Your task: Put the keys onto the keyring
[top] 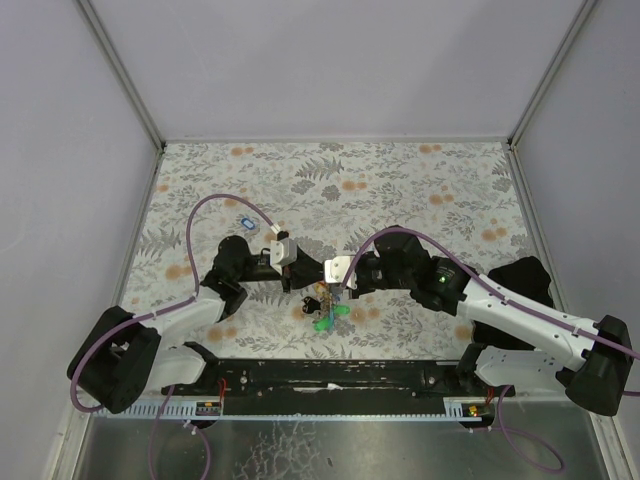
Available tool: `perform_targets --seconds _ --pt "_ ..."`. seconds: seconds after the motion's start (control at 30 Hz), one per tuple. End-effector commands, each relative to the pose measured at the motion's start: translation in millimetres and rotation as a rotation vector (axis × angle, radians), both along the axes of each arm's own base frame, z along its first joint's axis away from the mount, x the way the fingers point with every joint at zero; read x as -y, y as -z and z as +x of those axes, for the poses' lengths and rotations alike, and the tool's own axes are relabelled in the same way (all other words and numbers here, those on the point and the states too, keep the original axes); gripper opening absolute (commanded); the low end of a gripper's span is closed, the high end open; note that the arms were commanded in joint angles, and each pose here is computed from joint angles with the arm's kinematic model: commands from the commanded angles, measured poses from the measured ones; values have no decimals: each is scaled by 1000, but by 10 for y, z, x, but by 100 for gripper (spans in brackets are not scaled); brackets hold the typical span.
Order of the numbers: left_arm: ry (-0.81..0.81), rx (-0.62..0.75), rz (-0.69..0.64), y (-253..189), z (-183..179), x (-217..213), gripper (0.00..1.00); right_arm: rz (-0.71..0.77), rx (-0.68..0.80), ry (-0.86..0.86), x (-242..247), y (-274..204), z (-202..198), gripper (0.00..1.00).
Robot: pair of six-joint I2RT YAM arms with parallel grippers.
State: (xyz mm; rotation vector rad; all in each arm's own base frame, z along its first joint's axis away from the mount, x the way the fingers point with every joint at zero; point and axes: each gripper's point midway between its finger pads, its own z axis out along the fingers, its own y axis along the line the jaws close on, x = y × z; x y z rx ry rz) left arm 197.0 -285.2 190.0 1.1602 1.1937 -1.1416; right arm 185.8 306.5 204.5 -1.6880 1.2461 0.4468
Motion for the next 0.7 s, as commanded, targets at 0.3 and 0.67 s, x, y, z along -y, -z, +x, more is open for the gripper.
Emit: perform_targets --seconds 0.3,0.67 --pt "41 28 -4 -74 -5 37 0 97 68 -24 -114 -419 18 0" --pt "-236 -147 -77 -70 321 -78 0 112 37 80 59 -208 33 0"
